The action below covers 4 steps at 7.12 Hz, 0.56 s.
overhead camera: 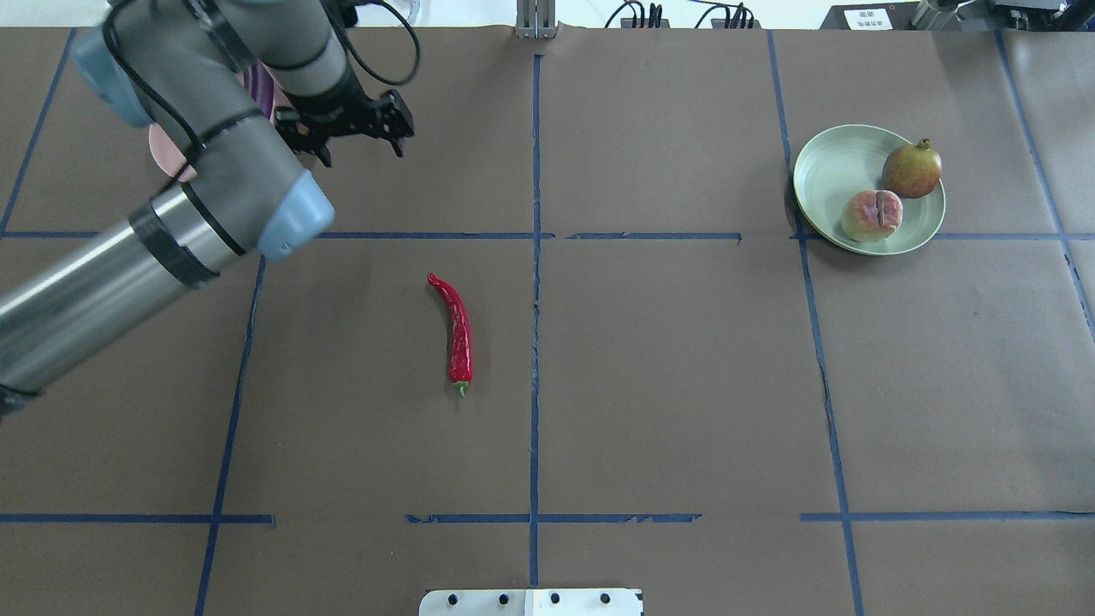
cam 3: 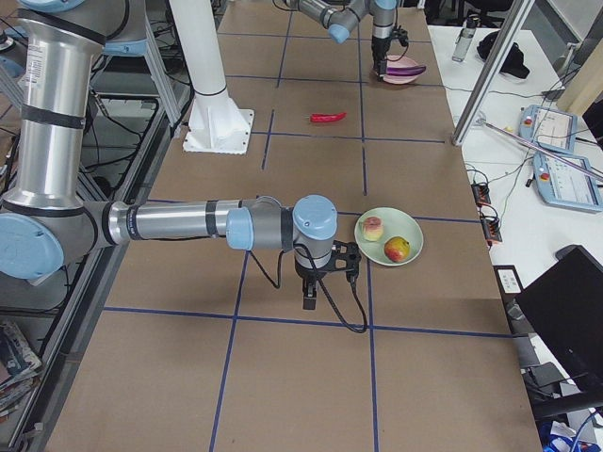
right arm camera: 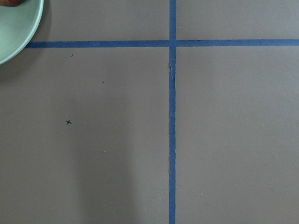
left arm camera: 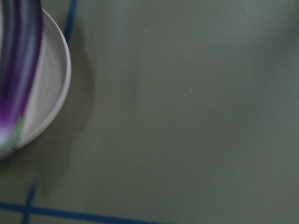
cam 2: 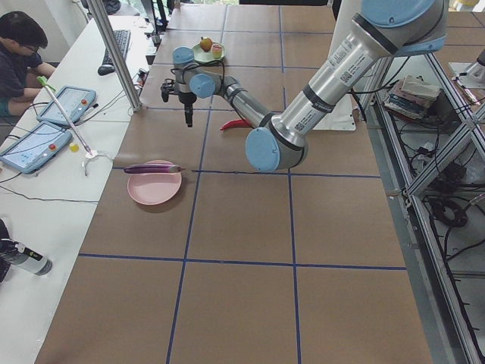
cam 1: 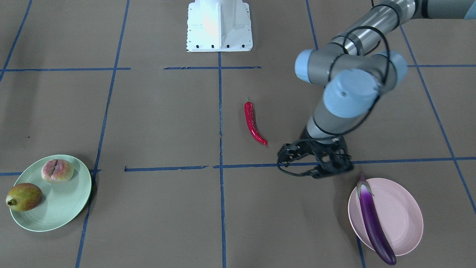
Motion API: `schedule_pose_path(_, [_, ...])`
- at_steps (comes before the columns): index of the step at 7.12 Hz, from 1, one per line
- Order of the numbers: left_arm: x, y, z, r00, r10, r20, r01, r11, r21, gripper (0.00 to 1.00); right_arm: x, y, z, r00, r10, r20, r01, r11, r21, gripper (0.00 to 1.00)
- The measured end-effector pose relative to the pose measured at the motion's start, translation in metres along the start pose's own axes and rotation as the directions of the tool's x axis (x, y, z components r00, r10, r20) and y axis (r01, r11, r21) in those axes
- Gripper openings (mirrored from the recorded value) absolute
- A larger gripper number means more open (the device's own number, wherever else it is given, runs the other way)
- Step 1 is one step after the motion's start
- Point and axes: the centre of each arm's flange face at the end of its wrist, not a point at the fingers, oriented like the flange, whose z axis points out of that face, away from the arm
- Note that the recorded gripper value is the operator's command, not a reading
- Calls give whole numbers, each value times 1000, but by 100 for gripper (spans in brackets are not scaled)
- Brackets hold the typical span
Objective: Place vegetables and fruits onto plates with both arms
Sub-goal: 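Move the left gripper to the red chili pepper and grasp it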
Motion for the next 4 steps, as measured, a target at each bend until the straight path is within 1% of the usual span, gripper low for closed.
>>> schedule_pose_path(1, [39, 62, 24, 1000, -4, 5, 4, 1000, -1, 100, 0, 0, 0, 1000, 0, 0, 0, 1000, 0, 100])
schedule_pose_path(2, [67, 117, 49, 1000, 19, 17, -19, 1000, 1, 100, 0, 0, 0, 1000, 0, -1, 0, 1000, 0, 100])
schedule_pose_path(3, [82, 157, 67, 998, 47, 29, -47, 999, 3, 100, 0, 0, 0, 1000, 1, -1, -1, 1000, -1, 100])
schedule_pose_path(4, [88, 179, 78, 997, 65, 36, -65, 998, 0, 99, 0, 0, 0, 1000, 1, -1, -1, 1000, -2, 100])
